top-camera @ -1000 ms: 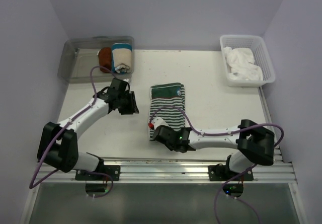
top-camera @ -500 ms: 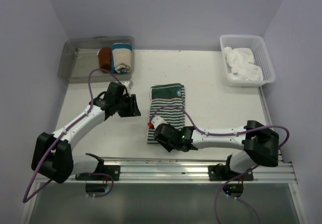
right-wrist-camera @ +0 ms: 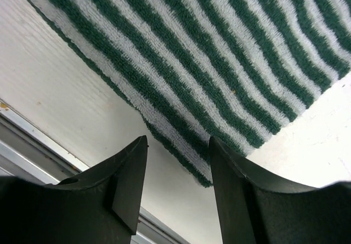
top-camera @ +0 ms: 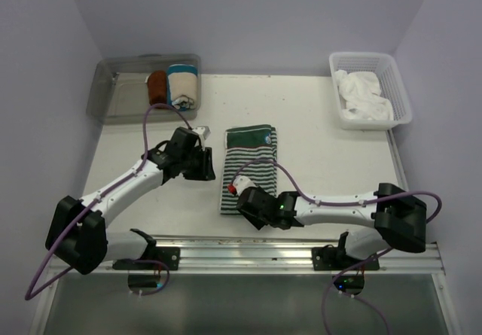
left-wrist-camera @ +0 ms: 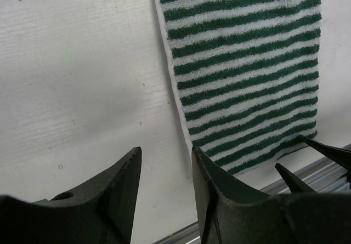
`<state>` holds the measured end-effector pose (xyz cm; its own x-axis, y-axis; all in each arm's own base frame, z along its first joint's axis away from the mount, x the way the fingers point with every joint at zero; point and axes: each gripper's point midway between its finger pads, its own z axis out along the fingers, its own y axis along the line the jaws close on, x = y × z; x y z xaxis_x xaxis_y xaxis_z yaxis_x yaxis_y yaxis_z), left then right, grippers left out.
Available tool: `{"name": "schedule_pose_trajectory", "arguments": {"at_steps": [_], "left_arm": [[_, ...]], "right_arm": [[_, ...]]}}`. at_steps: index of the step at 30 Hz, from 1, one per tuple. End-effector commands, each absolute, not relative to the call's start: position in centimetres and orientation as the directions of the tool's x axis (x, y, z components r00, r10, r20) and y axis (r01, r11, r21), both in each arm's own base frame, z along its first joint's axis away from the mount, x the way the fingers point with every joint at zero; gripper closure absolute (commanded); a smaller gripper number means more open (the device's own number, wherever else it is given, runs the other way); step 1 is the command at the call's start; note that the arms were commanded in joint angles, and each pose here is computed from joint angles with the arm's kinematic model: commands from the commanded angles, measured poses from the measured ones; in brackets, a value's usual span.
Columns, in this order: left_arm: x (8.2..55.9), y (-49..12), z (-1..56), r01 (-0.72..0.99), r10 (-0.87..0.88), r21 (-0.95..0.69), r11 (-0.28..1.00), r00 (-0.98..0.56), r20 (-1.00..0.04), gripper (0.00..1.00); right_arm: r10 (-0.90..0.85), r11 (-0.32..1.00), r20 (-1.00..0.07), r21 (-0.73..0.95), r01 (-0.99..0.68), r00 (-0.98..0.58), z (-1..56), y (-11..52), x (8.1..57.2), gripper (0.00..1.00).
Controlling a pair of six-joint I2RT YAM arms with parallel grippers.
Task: Roll the towels
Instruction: Roll the towel
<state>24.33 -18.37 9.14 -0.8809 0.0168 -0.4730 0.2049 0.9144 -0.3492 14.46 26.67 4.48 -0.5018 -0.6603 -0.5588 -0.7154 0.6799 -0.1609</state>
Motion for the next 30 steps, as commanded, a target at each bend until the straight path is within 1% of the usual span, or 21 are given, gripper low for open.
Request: {"name": "schedule_pose_trajectory", "arguments": {"at_steps": [1, 3, 5, 6, 7, 8, 10, 11, 15, 18, 19, 20, 22, 26, 30], "left_arm": [[24.8, -18.4, 9.7, 0.225, 0.032, -0.337, 0.914, -0.87, -0.493, 0.54], [24.8, -18.5, 9.9, 0.228, 0.031, -0.342, 0.912, -0.868, -0.496, 0.55], [24.6, -18.6, 10.0, 0.236, 0.034, -0.352, 0.906, -0.868, -0.495, 0.56], [24.5, -18.8, 10.1, 0.242, 0.036, -0.358, 0.902, -0.868, -0.495, 0.56], [24.4, -18.9, 10.2, 0.248, 0.04, -0.364, 0.898, -0.869, -0.494, 0.57], [24.3, -18.9, 10.1, 0.248, 0.04, -0.365, 0.897, -0.87, -0.492, 0.59], [24.0, -19.3, 10.2, 0.268, 0.052, -0.386, 0.883, -0.873, -0.486, 0.62], [23.9, -19.6, 10.2, 0.279, 0.056, -0.402, 0.872, -0.873, -0.485, 0.64], [22.9, -21.4, 10.6, 0.314, 0.055, -0.499, 0.807, -0.883, -0.467, 0.66], [21.4, -23.2, 10.9, 0.357, 0.072, -0.596, 0.72, -0.892, -0.447, 0.65], [20.5, -23.7, 10.6, 0.361, 0.087, -0.626, 0.691, -0.901, -0.424, 0.65], [20.4, -24.0, 10.3, 0.365, 0.089, -0.633, 0.683, -0.901, -0.424, 0.65], [19.3, -24.5, 9.1, 0.343, 0.104, -0.649, 0.679, -0.92, -0.377, 0.65], [18.6, -25.4, 7.2, 0.323, 0.121, -0.665, 0.674, -0.936, -0.332, 0.65], [18.1, -24.7, 4.5, 0.283, 0.146, -0.621, 0.731, -0.954, -0.262, 0.66]], "right_arm": [[-0.663, 0.678, -0.546, -0.148, -0.72, -0.513, 3.6, 27.5, 14.5, 0.48], [-0.669, 0.676, -0.533, -0.145, -0.723, -0.518, 2.9, 27.4, 14.3, 0.55], [-0.669, 0.68, -0.524, -0.145, -0.719, -0.527, 2.0, 27.4, 14.2, 0.64], [-0.67, 0.68, -0.52, -0.145, -0.719, -0.529, 1.7, 27.3, 14.2, 0.72], [-0.668, 0.684, -0.517, -0.144, -0.715, -0.534, 1.5, 27.2, 14.2, 0.78], [-0.666, 0.683, -0.522, -0.142, -0.716, -0.532, 1.7, 27.4, 14.2, 0.87], [-0.661, 0.682, -0.536, -0.139, -0.718, -0.525, 2.2, 27.6, 14.3, 0.94], [-0.657, 0.683, -0.545, -0.138, -0.718, -0.52, 2.5, 27.6, 14.4, 1.0], [-0.648, 0.68, -0.573, -0.139, -0.72, -0.501, 3.8, 27.9, 14.8, 1.0], [-0.645, 0.676, -0.58, -0.129, -0.725, -0.498, 4.0, 28.1, 14.8, 1.0], [-0.641, 0.676, -0.585, -0.123, -0.727, -0.497, 4.1, 28.2, 14.7, 1.0], [-0.637, 0.677, -0.587, -0.117, -0.727, -0.499, 4.2, 28.3, 14.7, 1.0], [-0.629, 0.68, -0.594, -0.106, -0.726, -0.502, 4.2, 28.3, 14.7, 1.0], [-0.614, 0.687, -0.6, -0.086, -0.721, -0.513, 4.4, 28.2, 14.9, 1.0], [-0.599, 0.691, -0.608, -0.062, -0.72, -0.522, 4.9, 28.2, 15.0, 1.0]]}}
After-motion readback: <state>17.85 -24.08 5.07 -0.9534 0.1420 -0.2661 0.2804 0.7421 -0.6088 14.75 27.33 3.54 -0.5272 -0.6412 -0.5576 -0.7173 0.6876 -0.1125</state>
